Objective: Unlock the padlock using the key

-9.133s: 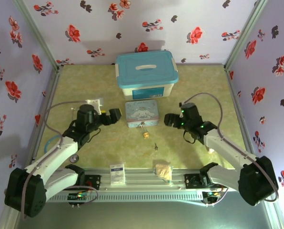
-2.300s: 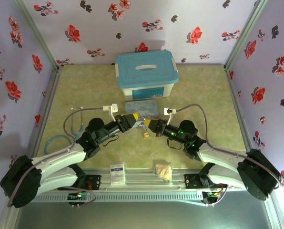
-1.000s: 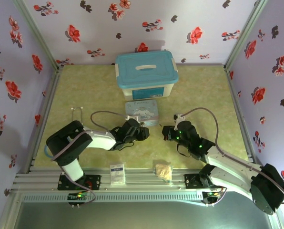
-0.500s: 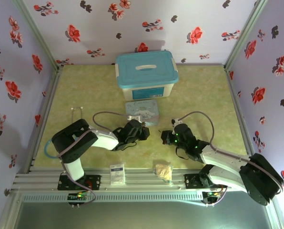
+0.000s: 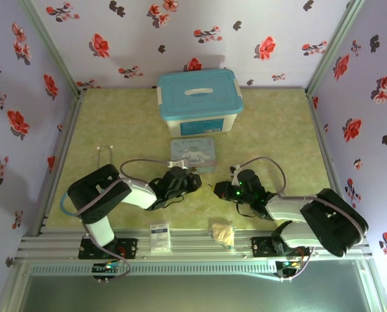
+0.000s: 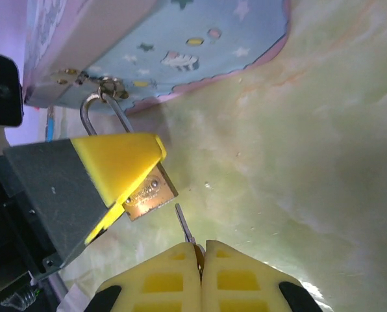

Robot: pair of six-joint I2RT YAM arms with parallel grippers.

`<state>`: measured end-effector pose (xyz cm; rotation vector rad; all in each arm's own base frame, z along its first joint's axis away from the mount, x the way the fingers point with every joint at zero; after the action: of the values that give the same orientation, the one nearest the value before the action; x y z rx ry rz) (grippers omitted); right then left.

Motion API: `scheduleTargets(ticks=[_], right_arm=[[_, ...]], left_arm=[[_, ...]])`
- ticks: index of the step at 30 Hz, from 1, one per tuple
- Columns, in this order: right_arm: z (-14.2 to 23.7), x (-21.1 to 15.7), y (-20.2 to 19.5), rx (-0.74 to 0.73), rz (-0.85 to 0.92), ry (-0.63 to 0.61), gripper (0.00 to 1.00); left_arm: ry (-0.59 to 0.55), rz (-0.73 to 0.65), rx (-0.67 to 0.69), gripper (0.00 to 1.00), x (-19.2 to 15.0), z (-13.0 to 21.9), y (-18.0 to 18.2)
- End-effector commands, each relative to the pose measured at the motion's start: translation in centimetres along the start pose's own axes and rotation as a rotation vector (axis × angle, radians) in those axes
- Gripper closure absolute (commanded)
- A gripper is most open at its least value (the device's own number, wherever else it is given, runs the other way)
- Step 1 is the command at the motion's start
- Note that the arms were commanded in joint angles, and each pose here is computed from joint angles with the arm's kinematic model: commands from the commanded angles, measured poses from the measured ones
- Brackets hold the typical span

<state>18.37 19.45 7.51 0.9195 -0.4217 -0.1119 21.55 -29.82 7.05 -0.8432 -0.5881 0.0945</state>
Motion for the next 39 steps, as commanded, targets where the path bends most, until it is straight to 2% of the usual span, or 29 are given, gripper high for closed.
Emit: scheduleTargets(ticks=[1, 7, 13, 32, 39], right_arm=[[-0.5, 0.8, 1.6, 0.082, -0.039, 0.009, 1.0], [-0.9, 0.7, 1.2, 0.122, -0.178, -0.009, 1.0], [-1.4, 0.9, 1.7, 0.189, -0.211, -0.014, 1.0], [-1.4, -0.1, 1.0, 0.141, -0.182, 0.025, 1.0], [-1.6, -0.6, 2.5, 0.188, -0.143, 0.031, 1.0]], left_arm=[[-0.082, 0.102, -0.131, 1.0, 1.7, 1.0, -2.1], [-0.13, 0.161, -0.167, 1.0, 2.3, 1.4, -2.2], [-0.153, 0.221, -0.204, 1.0, 2.5, 1.4, -2.1], [-0.176, 0.246, -0.194, 1.0, 2.9, 1.3, -1.5], [-0.196, 0.26, -0.187, 1.0, 3.1, 1.1, -1.5]])
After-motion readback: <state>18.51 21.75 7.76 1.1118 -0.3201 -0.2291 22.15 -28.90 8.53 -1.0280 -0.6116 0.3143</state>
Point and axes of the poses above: each hand's point on the last joint's axis, 136 mm out from that joint toward the fingers, its own z axis back along the fingers, its own y axis along the line the jaws close on, x = y × z, the point moved 6 cm from there along z, back along the fingers, and after that the axes turned 2 degrees about -z, right-handed, at the moved point
